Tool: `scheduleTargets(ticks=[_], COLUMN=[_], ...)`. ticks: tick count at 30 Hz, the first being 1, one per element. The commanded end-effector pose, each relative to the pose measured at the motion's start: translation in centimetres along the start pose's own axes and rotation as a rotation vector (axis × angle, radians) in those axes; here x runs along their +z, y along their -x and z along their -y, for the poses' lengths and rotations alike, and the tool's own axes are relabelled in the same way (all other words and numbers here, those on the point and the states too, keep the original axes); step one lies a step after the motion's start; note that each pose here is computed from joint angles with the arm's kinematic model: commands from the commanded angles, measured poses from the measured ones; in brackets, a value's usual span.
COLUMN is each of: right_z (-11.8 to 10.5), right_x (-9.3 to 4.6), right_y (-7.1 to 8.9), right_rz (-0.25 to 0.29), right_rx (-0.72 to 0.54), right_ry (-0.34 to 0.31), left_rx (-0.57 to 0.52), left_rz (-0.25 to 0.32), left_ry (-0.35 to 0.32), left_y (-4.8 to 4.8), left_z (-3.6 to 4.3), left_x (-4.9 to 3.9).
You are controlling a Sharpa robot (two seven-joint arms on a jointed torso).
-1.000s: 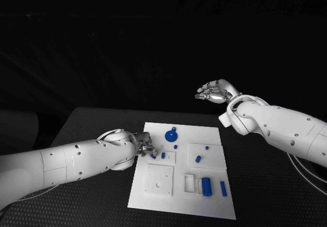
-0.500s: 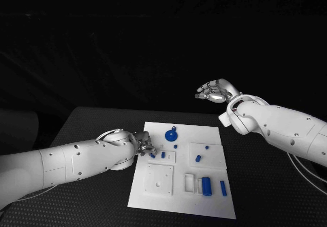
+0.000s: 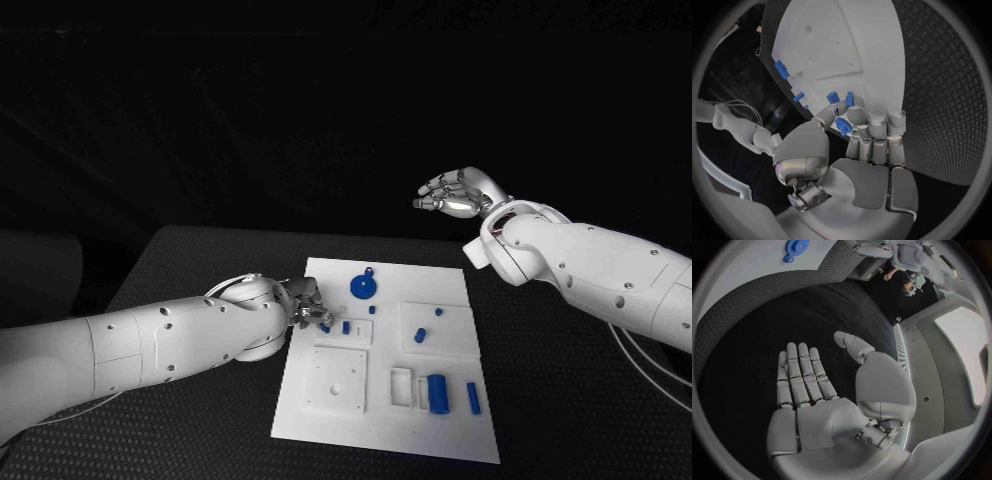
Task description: Assemble the parts on the task board
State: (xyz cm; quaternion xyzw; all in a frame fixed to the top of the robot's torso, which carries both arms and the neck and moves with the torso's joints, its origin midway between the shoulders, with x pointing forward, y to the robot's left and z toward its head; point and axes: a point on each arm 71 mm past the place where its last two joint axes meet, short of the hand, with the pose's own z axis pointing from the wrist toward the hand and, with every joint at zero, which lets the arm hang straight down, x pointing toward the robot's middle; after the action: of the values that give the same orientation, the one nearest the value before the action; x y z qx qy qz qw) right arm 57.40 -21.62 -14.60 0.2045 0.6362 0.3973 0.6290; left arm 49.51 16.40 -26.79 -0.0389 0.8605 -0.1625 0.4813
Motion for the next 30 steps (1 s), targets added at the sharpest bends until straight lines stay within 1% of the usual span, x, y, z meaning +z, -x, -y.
scheduleTargets(ticks=[1,4,17,22,30], right_z=[-0.04,-0.02,0.07,0.13,0.15], right_x=[-0.01,-0.01,-0.06,-0.08,-0.09], right_y=[-0.15,-0.17,-0.26,-0.24,-0.27], right_rz=[-0.011,-0.011,-0.013,-0.013,-0.014], right_rx=[0.000,0.000,0.001,0.001,0.001], right_ry=[0.008,0.007,0.006,0.005,0.004], left_rx=[0.006,0.004,0.003,-0.002,-0.001], left_rz=[0.014,0.018,0.021,0.032,0.043], left_ry=[0.012,0.011,0.003,0.000,-0.013], left_y=[-0.08,-0.04,-0.13,-0.12,-0.19], left_z=[-0.31,-0.36,-0.14,-0.19,-0.08], left_x=[0.04,0.02,0.06,0.04,-0.04])
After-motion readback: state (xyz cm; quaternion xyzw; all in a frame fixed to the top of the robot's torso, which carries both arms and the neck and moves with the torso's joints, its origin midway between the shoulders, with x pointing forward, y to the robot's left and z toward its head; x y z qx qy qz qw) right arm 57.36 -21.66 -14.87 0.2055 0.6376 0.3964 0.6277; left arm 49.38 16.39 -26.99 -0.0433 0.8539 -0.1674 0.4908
